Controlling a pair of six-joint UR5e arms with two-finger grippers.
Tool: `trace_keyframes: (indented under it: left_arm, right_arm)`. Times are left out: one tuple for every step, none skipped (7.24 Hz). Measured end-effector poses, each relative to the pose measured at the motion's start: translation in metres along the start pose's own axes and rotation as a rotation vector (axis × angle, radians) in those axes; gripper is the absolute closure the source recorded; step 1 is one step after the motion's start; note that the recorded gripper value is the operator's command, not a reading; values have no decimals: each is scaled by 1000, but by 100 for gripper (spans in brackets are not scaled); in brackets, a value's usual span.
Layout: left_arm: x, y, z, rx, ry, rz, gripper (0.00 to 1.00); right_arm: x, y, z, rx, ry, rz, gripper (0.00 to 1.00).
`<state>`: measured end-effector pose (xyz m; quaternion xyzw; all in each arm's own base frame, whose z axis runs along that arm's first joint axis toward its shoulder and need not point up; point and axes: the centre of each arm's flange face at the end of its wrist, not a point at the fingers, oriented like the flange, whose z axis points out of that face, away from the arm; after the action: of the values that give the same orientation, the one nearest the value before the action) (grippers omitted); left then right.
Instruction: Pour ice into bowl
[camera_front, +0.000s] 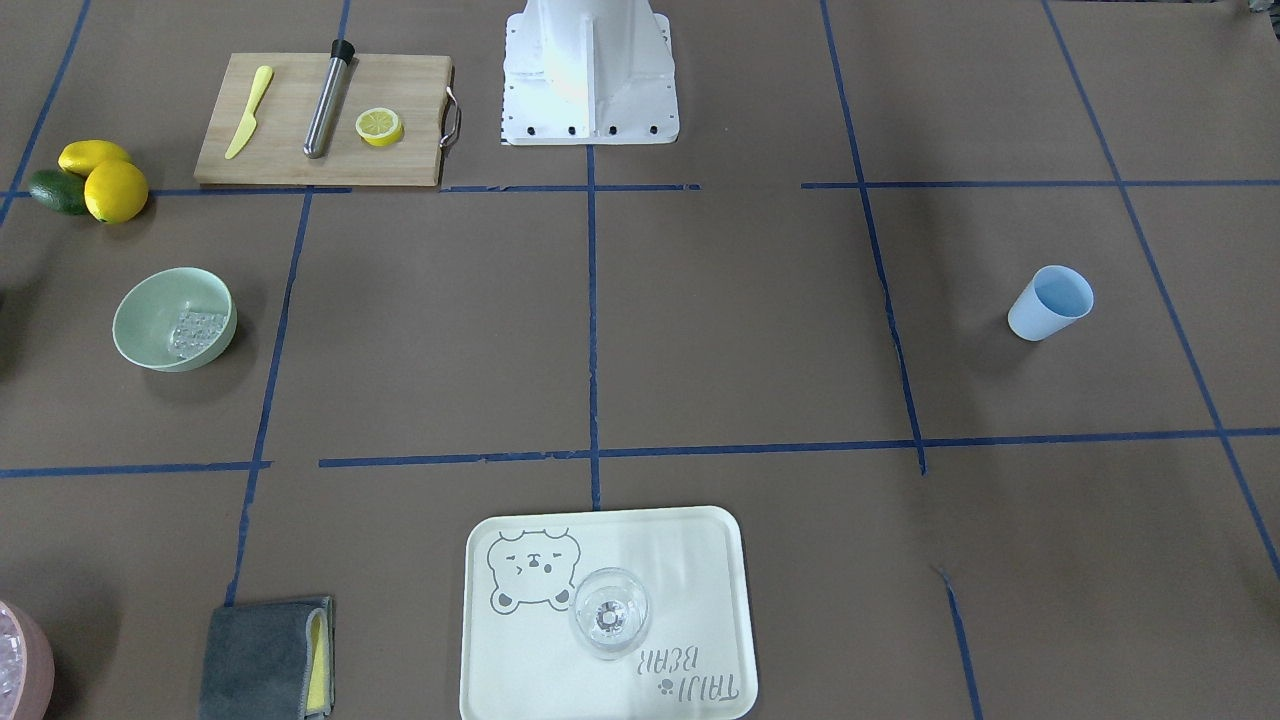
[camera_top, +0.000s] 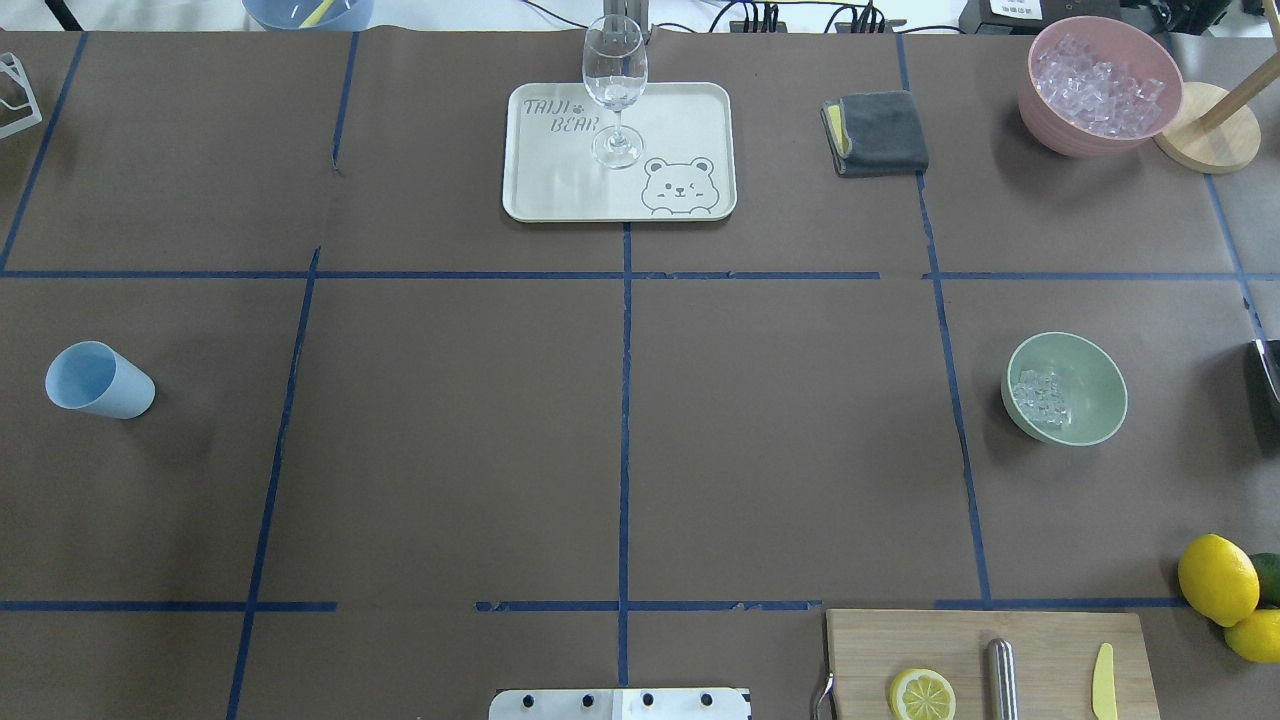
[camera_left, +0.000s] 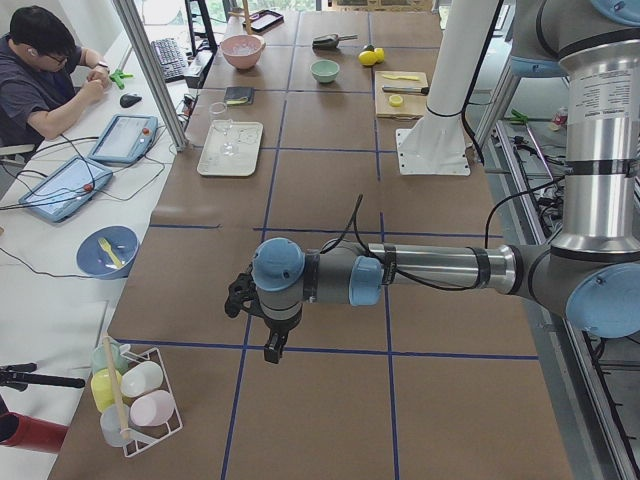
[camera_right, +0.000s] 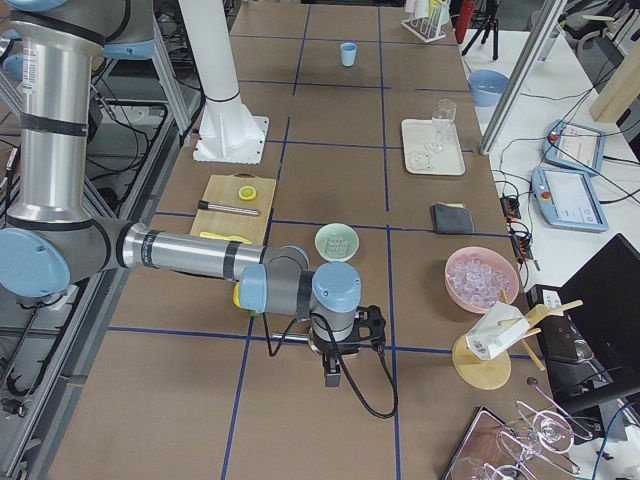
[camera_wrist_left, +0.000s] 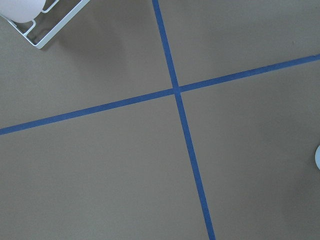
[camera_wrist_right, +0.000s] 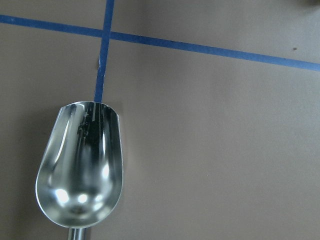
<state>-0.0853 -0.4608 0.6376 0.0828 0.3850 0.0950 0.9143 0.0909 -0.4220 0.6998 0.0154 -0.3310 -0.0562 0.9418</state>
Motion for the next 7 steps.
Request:
trace_keyframes:
  left_arm:
    - [0, 0, 0, 0, 0, 1, 0]
    - [1, 0, 0, -1, 1, 1, 0]
    - [1, 0, 0, -2, 1, 1, 0]
    - [2, 0, 0, -1, 2, 2, 0]
    - [2, 0, 0, 0, 2, 3, 0]
    - [2, 0, -1, 1, 2, 4, 0]
    - [3, -1, -1, 3, 6, 5, 0]
  right_arm:
    - [-1, -1, 0, 2, 1, -5, 0]
    - [-2, -2, -1, 5, 1, -10, 0]
    - [-4, -3, -3, 8, 1, -13, 0]
    - [-5, -3, -3, 10, 1, -16, 0]
    - [-6, -4, -5, 13, 0, -19, 0]
    - [-8, -5, -6, 16, -2, -23, 0]
    - [-9, -5, -6, 17, -4, -25, 0]
